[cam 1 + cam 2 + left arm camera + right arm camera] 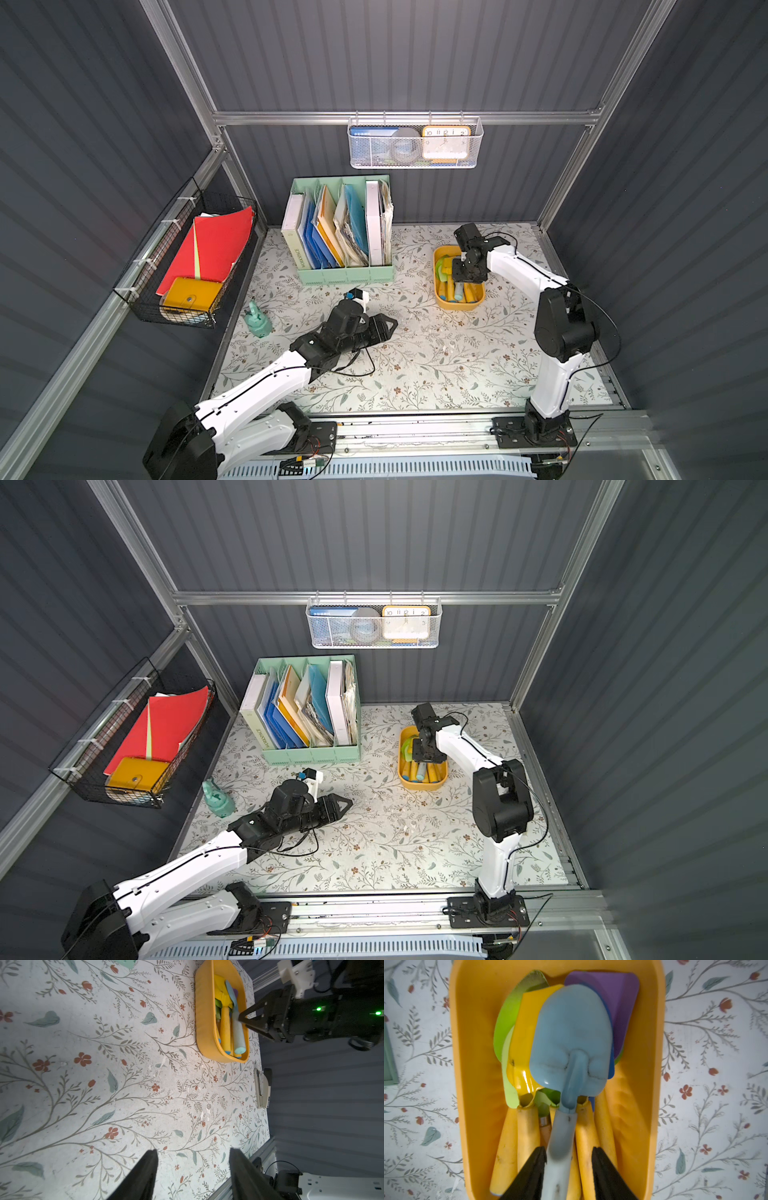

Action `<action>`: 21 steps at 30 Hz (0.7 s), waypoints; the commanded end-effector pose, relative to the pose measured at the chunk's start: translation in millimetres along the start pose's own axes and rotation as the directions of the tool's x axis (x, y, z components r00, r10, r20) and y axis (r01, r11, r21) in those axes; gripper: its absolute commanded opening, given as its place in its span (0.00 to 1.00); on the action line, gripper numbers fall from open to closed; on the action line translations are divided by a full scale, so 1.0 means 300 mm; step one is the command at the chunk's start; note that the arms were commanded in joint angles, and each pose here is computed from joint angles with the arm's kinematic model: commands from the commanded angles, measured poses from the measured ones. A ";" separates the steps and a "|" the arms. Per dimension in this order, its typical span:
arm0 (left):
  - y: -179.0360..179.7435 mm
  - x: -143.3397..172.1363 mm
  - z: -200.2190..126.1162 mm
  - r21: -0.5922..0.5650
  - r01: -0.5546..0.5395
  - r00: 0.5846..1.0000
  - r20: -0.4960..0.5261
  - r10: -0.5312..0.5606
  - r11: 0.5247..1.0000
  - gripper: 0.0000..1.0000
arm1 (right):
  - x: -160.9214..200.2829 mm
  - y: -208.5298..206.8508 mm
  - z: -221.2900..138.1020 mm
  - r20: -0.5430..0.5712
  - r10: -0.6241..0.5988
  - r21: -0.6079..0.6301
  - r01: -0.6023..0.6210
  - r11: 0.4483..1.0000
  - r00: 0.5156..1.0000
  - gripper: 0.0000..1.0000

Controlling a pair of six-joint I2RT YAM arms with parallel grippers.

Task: Put the shovel into the storage box
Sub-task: Place the shovel in the storage box.

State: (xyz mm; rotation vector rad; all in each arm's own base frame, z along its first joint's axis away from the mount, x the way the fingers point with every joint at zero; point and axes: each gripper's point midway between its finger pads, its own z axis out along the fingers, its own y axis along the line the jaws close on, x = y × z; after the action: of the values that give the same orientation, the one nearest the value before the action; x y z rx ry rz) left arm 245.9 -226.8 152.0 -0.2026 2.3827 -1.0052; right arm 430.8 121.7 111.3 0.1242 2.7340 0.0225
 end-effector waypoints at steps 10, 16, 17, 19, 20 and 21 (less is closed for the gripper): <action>0.148 -0.070 -0.082 -0.334 0.026 0.997 0.077 0.000 0.942 1.00 | 0.026 -0.005 -0.235 0.139 0.068 -0.122 -0.051 0.991 0.988 0.61; 0.214 -0.144 -0.135 -0.510 -0.007 0.993 0.098 0.066 0.860 1.00 | 0.074 0.000 -0.313 0.195 0.106 -0.217 -0.062 0.974 0.975 0.99; 0.224 -0.160 -0.141 -0.529 -0.015 0.992 0.100 0.079 0.848 1.00 | 0.081 -0.005 -0.322 0.205 0.110 -0.220 -0.064 0.973 0.973 0.99; 0.251 -0.194 -0.152 -0.562 -0.026 0.990 0.097 0.098 0.826 1.00 | 0.094 -0.021 -0.342 0.232 0.116 -0.221 -0.064 0.973 0.966 0.99; 0.269 -0.215 -0.160 -0.579 -0.021 0.990 0.102 0.098 0.815 1.00 | 0.099 -0.032 -0.350 0.245 0.120 -0.215 -0.067 0.974 0.962 0.99; 0.294 -0.236 -0.168 -0.598 -0.018 0.990 0.103 0.099 0.801 1.00 | 0.102 -0.049 -0.360 0.265 0.125 -0.201 -0.072 0.977 0.956 0.99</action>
State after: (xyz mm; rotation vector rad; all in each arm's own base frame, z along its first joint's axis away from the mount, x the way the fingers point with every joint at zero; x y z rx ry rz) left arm 283.2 -138.7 154.7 -0.4362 2.4574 -0.3488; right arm 359.6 114.0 187.8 0.1733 2.4924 0.2707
